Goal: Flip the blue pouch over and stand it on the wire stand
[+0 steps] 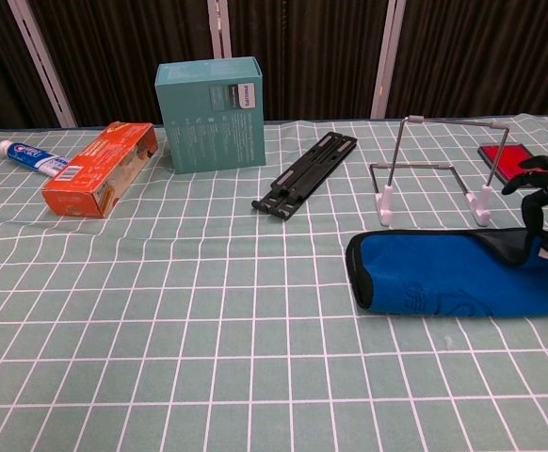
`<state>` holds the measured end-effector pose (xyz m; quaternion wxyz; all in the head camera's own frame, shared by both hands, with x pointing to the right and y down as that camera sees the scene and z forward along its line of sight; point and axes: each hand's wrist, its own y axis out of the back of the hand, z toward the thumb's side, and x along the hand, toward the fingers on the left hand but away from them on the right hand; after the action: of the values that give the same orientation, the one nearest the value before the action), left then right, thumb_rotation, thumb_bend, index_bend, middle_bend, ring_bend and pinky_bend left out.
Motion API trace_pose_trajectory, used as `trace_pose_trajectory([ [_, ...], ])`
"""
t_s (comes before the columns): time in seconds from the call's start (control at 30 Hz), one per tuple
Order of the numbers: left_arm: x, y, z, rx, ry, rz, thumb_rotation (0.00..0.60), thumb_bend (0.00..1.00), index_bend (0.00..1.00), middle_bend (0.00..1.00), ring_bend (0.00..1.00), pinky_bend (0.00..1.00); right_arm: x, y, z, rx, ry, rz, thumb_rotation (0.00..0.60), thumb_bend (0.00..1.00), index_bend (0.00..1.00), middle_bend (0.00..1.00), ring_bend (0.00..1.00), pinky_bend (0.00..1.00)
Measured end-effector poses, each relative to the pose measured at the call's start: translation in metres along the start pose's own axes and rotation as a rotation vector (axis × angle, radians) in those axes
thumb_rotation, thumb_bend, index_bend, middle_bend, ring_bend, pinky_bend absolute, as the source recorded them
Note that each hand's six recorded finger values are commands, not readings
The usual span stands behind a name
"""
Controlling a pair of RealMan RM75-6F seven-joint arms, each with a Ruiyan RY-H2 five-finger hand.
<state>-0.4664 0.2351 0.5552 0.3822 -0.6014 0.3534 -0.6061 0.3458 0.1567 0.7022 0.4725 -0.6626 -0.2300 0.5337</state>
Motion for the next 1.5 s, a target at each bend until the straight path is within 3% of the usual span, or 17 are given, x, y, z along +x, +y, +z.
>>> trace_pose_trajectory([
  [0.4, 0.001, -0.001, 0.0, 0.004, 0.003, -0.003, 0.6, 0.0, 0.0, 0.0, 0.0, 0.0, -0.019, 0.005, -0.018, -0.024, -0.089, 0.007, 0.6, 0.42, 0.63, 0.16, 0.0, 0.27],
  [0.77, 0.002, -0.003, -0.002, 0.008, 0.009, -0.01, 0.6, 0.0, 0.0, 0.0, 0.0, 0.0, -0.031, -0.003, -0.043, -0.105, -0.233, 0.034, 0.6, 0.42, 0.63, 0.17, 0.0, 0.28],
  [1.07, 0.003, -0.005, -0.001, 0.009, 0.01, -0.013, 0.6, 0.0, 0.0, 0.0, 0.0, 0.0, -0.035, -0.011, -0.046, -0.123, -0.262, 0.057, 0.6, 0.4, 0.63, 0.17, 0.0, 0.29],
  [1.13, 0.003, -0.005, -0.001, 0.009, 0.011, -0.013, 0.6, 0.0, 0.0, 0.0, 0.0, 0.0, -0.035, -0.013, -0.047, -0.129, -0.272, 0.061, 0.6, 0.35, 0.51, 0.17, 0.0, 0.29],
  [1.2, 0.003, -0.005, -0.002, 0.009, 0.013, -0.013, 0.6, 0.0, 0.0, 0.0, 0.0, 0.0, -0.035, -0.015, -0.049, -0.138, -0.283, 0.066, 0.6, 0.22, 0.26, 0.16, 0.0, 0.28],
  [1.27, 0.003, -0.005, -0.002, 0.008, 0.015, -0.014, 0.6, 0.0, 0.0, 0.0, 0.0, 0.0, -0.036, -0.014, -0.05, -0.15, -0.296, 0.06, 0.6, 0.15, 0.15, 0.13, 0.0, 0.26],
  [1.37, 0.003, -0.004, -0.003, 0.007, 0.015, -0.013, 0.6, 0.0, 0.0, 0.0, 0.0, 0.0, -0.036, -0.009, -0.051, -0.152, -0.307, 0.023, 0.6, 0.13, 0.08, 0.09, 0.0, 0.19],
  [1.5, 0.003, -0.004, -0.003, 0.005, 0.014, -0.012, 0.6, 0.0, 0.0, 0.0, 0.0, 0.0, -0.035, 0.002, -0.053, -0.163, -0.325, -0.051, 0.6, 0.04, 0.06, 0.05, 0.0, 0.1],
])
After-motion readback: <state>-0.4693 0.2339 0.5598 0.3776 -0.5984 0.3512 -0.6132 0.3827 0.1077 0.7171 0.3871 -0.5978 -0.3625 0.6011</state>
